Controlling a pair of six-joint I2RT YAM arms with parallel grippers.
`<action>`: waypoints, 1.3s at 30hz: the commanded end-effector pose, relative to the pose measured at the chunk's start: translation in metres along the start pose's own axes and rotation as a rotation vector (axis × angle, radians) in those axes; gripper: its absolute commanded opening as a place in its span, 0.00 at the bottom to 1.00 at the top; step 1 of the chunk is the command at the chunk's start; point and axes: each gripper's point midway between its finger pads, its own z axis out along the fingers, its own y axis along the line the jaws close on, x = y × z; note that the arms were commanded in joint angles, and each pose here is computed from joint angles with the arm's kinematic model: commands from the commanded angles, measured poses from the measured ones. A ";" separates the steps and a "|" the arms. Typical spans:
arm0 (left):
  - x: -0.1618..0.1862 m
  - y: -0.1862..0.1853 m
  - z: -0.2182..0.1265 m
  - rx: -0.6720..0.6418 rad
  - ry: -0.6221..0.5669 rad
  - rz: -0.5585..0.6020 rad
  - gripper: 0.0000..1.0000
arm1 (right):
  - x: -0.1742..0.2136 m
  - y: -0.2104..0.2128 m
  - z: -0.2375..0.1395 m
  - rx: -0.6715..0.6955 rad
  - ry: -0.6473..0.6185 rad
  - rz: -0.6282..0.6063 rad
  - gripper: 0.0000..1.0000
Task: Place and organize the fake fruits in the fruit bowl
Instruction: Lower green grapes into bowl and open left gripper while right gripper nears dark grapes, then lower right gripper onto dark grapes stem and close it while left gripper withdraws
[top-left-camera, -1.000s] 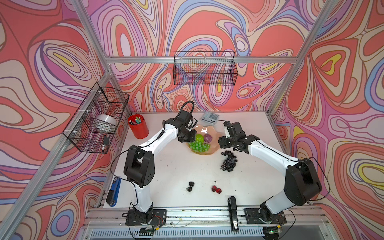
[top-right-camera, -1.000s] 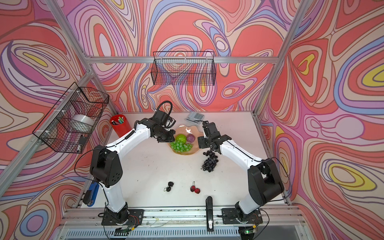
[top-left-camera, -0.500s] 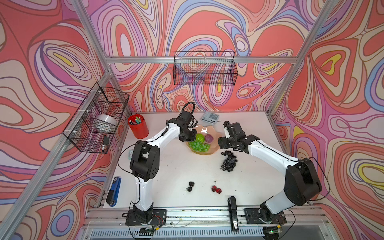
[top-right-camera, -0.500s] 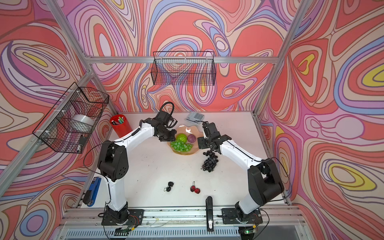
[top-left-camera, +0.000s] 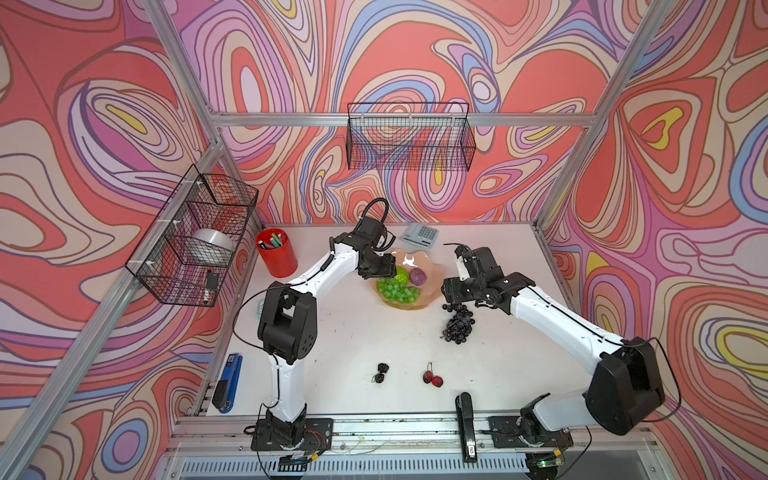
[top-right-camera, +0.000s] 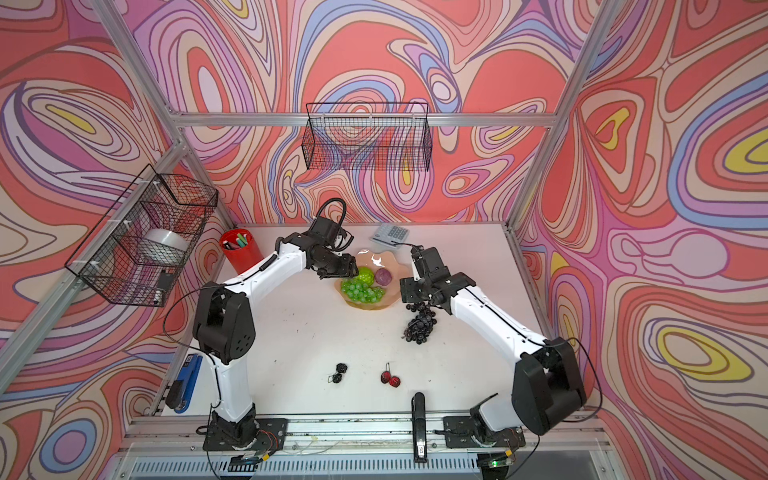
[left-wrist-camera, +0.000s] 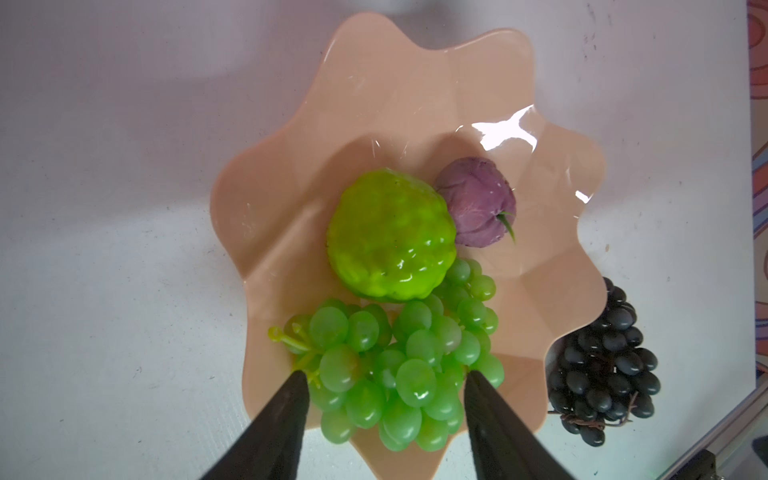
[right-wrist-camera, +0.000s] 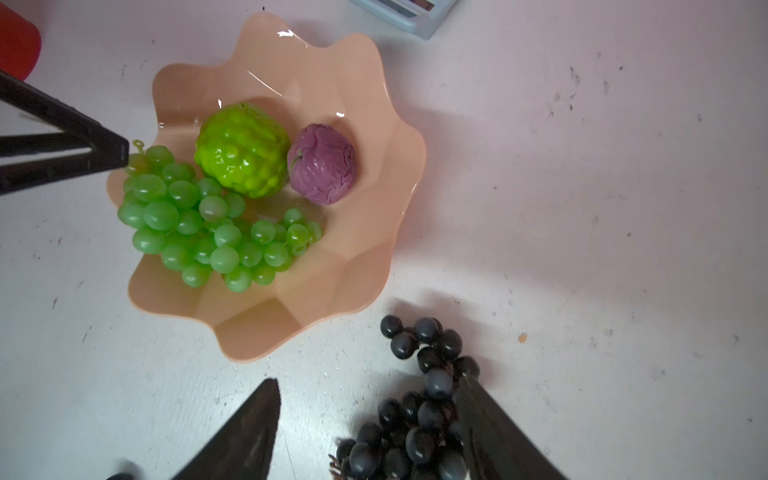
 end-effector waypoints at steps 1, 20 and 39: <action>-0.008 -0.006 -0.028 0.012 -0.041 0.032 0.70 | 0.030 0.002 -0.007 0.018 0.074 0.013 0.71; 0.058 -0.013 -0.112 0.051 -0.159 -0.093 0.71 | 0.128 0.037 -0.011 0.197 0.270 -0.235 0.63; 0.069 -0.003 -0.107 0.018 -0.155 -0.097 0.71 | 0.106 0.033 0.034 0.367 0.262 -0.384 0.56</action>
